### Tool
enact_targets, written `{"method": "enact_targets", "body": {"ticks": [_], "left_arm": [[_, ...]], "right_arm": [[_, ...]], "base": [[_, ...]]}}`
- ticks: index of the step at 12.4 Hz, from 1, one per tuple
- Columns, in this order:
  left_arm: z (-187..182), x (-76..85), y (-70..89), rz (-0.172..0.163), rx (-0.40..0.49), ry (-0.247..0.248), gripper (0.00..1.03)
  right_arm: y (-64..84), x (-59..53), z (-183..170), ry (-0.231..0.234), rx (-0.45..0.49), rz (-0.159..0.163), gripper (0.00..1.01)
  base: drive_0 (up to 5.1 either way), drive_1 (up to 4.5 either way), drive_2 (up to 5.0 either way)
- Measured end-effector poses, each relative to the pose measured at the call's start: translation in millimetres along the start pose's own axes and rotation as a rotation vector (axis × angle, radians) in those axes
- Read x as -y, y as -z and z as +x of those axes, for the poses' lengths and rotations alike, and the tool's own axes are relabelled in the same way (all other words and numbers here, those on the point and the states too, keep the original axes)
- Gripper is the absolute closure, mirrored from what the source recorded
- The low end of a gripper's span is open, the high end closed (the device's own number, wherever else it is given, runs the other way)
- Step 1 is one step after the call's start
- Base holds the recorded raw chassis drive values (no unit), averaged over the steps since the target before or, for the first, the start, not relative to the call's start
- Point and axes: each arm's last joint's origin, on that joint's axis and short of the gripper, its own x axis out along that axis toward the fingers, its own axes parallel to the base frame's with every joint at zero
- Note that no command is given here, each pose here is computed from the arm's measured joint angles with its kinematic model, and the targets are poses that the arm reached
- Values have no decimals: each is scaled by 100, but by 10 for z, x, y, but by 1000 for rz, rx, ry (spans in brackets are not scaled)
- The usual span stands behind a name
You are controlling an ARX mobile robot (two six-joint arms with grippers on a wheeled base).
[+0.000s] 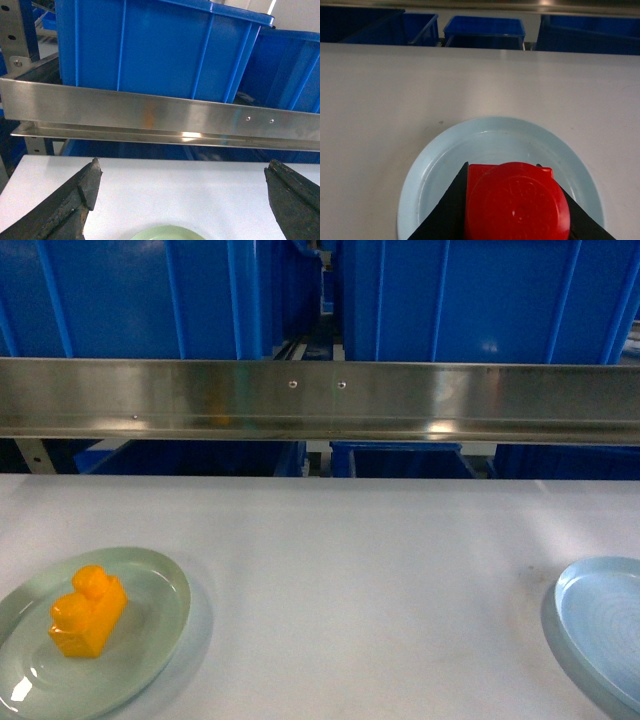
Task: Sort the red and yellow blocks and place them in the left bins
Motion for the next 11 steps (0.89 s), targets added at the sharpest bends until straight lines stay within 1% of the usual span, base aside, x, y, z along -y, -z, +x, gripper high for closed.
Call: {"method": "enact_targets", "body": {"ticks": [2, 3, 4, 5, 6, 7, 8, 9, 10, 11], "left_arm": [[0, 0, 0, 1, 0, 0, 5], [0, 0, 0, 0, 0, 0, 5], [0, 0, 1, 0, 0, 0, 5], [0, 0, 0, 1, 0, 0, 5], [0, 1, 1, 0, -1, 0, 5], [0, 0, 1, 0, -1, 0, 5], [0, 0, 0, 0, 0, 0, 5], [6, 8, 6, -1, -3, 7, 5], [46, 29, 60, -8, -24, 7, 5], [121, 43, 186, -20, -83, 4, 5]], "right_arm": [[-92, 17, -318, 21, 45, 7, 73], [-145, 9, -550, 29, 65, 28, 73], [-184, -40, -726, 27, 76, 38, 74], [-264, -126, -924, 5, 105, 27, 74], [-308, -185, -1046, 19, 129, 11, 74], [-341, -212, -1135, 29, 162, -2, 74], [-379, -218, -1171, 36, 197, -17, 74], [-375, -217, -1169, 39, 192, -16, 74], [-356, -215, -1159, 41, 176, -11, 74], [-362, -215, -1162, 41, 182, -13, 74]], "base": [[0, 0, 0], [0, 0, 0], [0, 0, 0], [0, 0, 0], [0, 0, 0], [0, 0, 0], [0, 0, 0], [0, 0, 0], [0, 0, 0], [0, 0, 0]]}}
